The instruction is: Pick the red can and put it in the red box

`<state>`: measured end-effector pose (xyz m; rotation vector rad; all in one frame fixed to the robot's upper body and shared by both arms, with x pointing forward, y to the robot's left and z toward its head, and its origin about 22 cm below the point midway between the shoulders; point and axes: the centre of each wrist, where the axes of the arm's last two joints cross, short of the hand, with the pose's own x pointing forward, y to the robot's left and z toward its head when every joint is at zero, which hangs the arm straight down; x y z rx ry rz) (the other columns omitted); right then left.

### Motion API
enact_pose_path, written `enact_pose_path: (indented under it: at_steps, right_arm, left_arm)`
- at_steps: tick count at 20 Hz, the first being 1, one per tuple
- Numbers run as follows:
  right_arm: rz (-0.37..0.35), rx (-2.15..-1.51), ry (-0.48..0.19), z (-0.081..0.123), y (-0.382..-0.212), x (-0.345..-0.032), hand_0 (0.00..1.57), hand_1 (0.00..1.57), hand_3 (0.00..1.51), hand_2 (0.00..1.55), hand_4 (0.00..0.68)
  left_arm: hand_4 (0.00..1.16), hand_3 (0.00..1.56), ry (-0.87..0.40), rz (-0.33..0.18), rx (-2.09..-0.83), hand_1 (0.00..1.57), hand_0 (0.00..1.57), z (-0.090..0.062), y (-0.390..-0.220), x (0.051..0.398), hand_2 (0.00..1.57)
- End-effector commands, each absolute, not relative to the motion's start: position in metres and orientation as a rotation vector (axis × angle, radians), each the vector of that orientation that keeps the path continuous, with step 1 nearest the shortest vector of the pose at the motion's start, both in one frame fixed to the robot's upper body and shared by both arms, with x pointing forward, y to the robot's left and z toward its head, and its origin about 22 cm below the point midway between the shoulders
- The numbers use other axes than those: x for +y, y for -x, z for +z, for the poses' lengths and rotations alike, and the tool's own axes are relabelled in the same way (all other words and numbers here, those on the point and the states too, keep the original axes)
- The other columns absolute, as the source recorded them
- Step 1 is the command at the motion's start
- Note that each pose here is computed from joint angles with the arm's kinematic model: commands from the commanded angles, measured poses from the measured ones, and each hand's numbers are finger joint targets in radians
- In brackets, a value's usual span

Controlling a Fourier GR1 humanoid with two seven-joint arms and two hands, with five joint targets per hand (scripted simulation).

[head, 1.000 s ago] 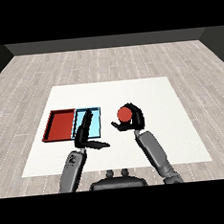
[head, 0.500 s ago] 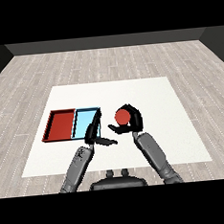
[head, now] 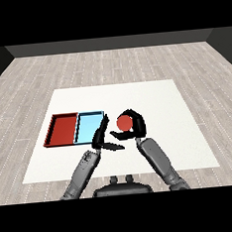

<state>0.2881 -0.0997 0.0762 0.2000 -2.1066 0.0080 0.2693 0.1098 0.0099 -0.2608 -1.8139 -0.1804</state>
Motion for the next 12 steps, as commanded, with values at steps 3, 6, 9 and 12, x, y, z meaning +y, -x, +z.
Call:
enact_pose_path:
  at_steps: [3,6,9,12]
  right_arm:
    - [0.035,-2.108,-0.232,0.060,-0.284,-0.094,1.47,1.47,1.39,1.43,0.664]
    - [0.028,-2.125,-0.236,0.054,-0.276,-0.087,1.47,1.47,1.39,1.44,0.676]
    - [0.019,-2.117,-0.271,0.069,-0.278,-0.067,1.44,1.44,1.39,1.43,0.661]
    - [-0.014,-2.099,-0.295,0.077,-0.283,-0.066,1.47,1.47,1.40,1.43,0.644]
  left_arm:
    - [0.00,0.00,0.282,-0.160,-1.783,0.00,0.00,0.000,-0.277,0.110,0.00]
    - [0.00,0.00,0.314,-0.153,-1.779,0.00,0.00,0.009,-0.284,0.108,0.00]
    - [0.00,0.00,0.313,-0.176,-1.794,0.00,0.00,0.004,-0.277,0.091,0.00]
    - [0.00,0.00,0.329,-0.172,-1.798,0.00,0.00,0.000,-0.269,0.074,0.00]
